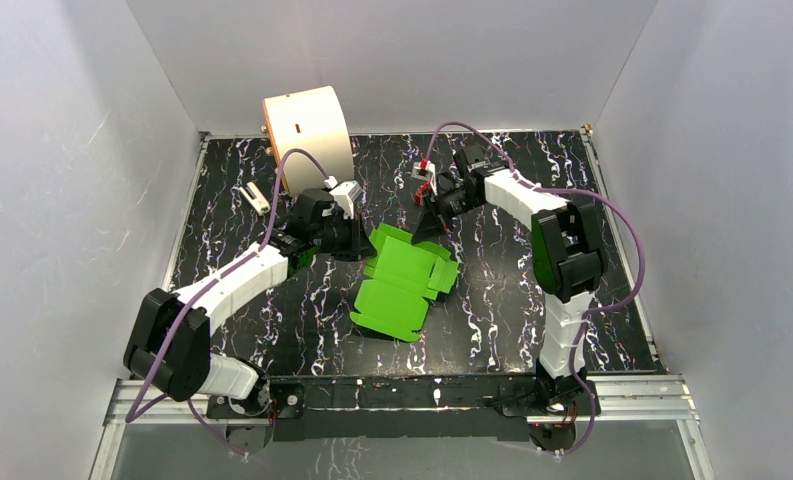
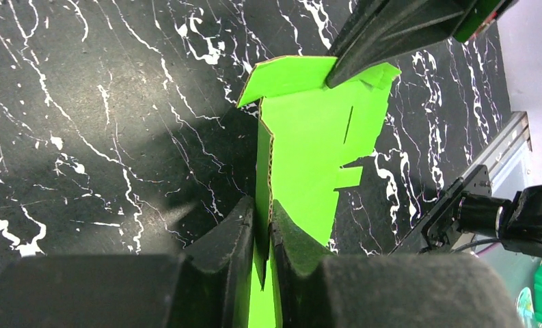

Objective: Fold the paper box

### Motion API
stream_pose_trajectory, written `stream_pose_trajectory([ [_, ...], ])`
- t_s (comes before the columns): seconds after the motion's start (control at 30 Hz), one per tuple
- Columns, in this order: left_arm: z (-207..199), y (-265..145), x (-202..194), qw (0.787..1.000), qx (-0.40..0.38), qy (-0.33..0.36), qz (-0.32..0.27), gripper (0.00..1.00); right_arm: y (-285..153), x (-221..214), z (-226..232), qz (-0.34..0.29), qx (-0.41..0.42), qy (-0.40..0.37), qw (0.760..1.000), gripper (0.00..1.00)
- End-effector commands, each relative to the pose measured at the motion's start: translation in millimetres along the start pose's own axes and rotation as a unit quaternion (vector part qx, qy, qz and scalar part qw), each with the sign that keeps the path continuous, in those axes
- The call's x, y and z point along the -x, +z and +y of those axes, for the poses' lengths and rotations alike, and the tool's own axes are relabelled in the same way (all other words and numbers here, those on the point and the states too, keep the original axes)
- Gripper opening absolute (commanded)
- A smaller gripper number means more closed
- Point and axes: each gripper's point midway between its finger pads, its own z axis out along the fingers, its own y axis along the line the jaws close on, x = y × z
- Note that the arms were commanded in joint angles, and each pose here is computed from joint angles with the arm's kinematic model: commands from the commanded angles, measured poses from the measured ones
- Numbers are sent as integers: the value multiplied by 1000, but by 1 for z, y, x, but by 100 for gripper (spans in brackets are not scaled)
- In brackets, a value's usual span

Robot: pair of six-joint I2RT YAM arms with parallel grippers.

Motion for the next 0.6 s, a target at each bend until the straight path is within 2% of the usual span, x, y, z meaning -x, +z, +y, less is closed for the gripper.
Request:
stream_pose_trajectory([
  [0.0,0,-1,4,1000,9,-14,-12,14,-5,14,3,-7,-9,-28,1000,1],
  [0.1,13,-1,6,998,50,-34,-20,20,-7,11,-2,-1,-35,-17,999,0],
  [0.3,36,-14,11,987,131,-81,-51,43,-11,9,-13,15,-122,-24,992,0],
  [0.4,45,-24,9,977,167,-120,-64,49,-12,8,-17,23,-165,-34,985,0],
  [0.47,39,-26,8,977,152,-133,-70,50,-11,7,-18,26,-186,-40,981,0],
  [0.57,18,-18,4,980,86,-164,-67,50,-11,4,-22,36,-226,-53,972,0],
])
